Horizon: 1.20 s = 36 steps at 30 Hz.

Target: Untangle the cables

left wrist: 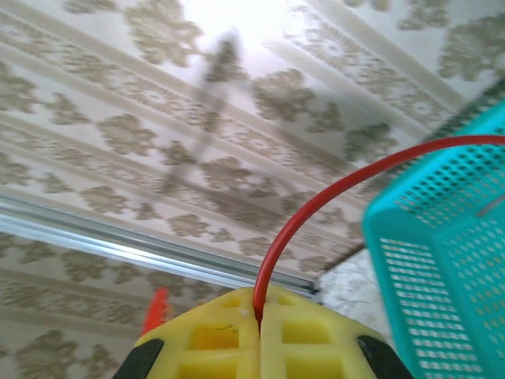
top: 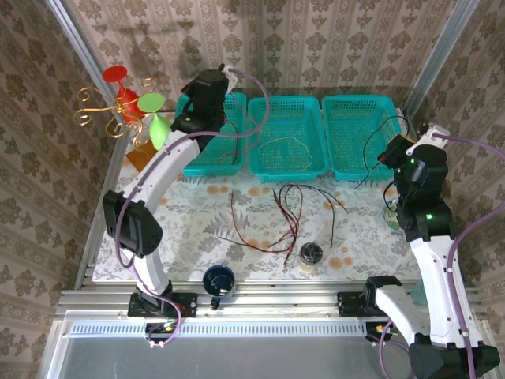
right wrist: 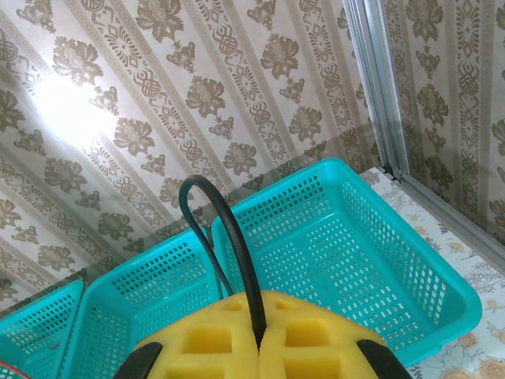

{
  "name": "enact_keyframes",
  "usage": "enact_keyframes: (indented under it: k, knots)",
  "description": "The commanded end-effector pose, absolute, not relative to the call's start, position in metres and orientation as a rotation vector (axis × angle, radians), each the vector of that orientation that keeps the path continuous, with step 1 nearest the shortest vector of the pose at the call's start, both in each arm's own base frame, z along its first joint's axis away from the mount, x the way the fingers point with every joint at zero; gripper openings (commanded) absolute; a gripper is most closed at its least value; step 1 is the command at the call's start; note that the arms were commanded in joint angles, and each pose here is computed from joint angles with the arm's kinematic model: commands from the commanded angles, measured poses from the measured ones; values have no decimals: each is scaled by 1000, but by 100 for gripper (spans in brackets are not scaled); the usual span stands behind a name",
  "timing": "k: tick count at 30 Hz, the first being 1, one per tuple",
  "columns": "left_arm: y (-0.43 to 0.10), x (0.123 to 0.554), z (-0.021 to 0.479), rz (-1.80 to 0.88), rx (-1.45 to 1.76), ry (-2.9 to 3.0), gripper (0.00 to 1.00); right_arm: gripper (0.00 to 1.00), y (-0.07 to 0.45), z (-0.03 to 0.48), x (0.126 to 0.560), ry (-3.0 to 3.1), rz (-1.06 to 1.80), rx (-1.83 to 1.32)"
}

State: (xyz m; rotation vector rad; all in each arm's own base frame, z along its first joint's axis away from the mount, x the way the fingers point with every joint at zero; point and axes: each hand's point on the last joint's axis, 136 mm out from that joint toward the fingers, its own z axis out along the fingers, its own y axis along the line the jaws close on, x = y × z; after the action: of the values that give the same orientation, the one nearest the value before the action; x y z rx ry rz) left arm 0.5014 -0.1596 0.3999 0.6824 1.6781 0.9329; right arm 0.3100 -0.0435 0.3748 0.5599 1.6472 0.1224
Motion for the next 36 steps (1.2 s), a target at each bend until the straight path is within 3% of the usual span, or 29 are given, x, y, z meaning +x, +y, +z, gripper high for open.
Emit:
enact_keyframes:
  k: [1,8,19,30,36]
  knots:
    - [-126,483,466,1072,587,1585,0,0,-41,384,311,1628,154,556]
    - [-95,463,505,1162,531,1516,0,0,-39,381,314,1629,174,567]
    - [-132,492,396,1170,753,1692,0,0,-39,381,311,1633,168,559]
    - [-122,495,402,1225,760,1691,0,0,-39,377,313,1640,173,567]
    - [-134,492,344,1164,906,1796,0,0,-38,377,314,1637,186,575]
